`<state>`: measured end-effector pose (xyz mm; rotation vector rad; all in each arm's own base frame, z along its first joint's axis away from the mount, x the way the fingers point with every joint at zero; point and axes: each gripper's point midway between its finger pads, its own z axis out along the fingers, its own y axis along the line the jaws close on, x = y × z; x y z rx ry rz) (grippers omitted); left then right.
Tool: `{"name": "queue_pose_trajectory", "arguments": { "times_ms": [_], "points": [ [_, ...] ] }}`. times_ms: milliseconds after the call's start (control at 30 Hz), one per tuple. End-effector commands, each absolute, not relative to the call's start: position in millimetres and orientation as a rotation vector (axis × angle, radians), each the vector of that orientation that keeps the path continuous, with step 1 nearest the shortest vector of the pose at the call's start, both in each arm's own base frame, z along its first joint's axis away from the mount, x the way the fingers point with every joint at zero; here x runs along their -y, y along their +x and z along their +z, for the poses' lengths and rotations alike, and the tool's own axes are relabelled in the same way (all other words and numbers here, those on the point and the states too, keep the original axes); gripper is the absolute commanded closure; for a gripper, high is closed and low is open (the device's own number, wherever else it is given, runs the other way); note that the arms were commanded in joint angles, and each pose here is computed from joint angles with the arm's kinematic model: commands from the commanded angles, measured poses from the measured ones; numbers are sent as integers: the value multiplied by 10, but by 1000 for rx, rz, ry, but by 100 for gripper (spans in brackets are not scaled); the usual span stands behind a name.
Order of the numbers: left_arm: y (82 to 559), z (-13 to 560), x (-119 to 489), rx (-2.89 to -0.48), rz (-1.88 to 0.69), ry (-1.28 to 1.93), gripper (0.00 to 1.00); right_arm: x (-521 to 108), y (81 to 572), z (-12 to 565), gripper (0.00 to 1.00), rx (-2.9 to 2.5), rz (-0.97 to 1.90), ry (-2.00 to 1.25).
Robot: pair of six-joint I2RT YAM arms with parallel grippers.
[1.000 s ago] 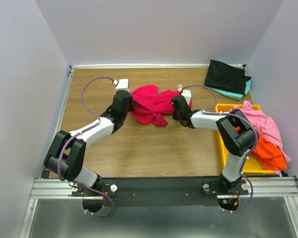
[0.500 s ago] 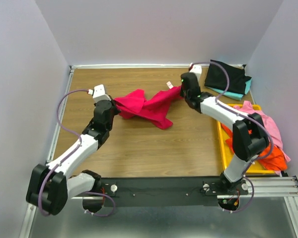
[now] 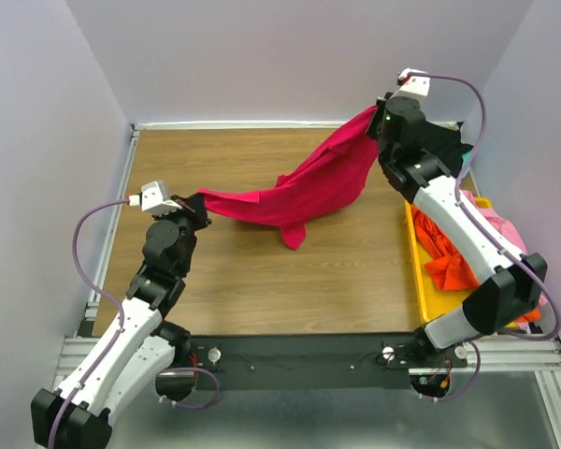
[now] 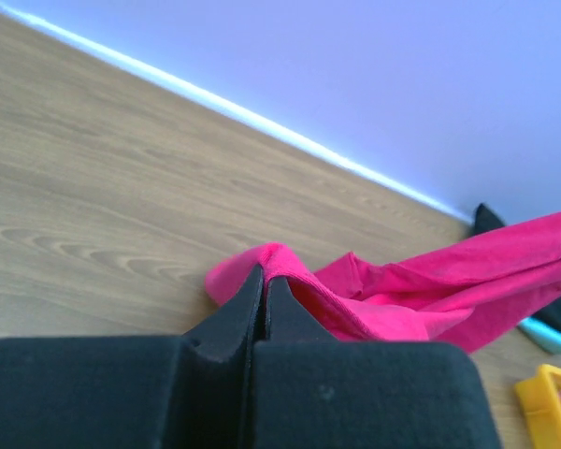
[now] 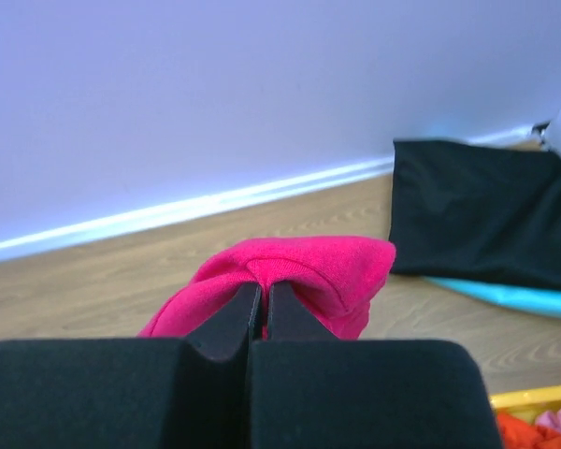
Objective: Fold and stack the t-shirts
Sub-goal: Flatten the tshirt out
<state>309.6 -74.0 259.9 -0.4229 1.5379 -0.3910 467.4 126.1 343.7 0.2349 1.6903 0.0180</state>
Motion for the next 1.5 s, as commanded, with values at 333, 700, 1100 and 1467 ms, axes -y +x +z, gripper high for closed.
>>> {"name": "queue_pose_trajectory", "arguments": {
  "times_ms": [333,700,1100,1467],
  "points": [
    [3185,2138,924,-1634,-446,-397,100,-1520,5216,4153,100,-1568,88,137],
    [3130,1469,983,-1826,-393,-351,13,-2153,5615,2370,0,-1934,252,26],
    [3565,1246,1616,-1918,-285,-120,23,-1784,4456,1484,0,-2129,303,131],
    [3940,852,2050,-2030,-131,-44,36,-1510,3949,1402,0,-2107,298,201]
  ]
}}
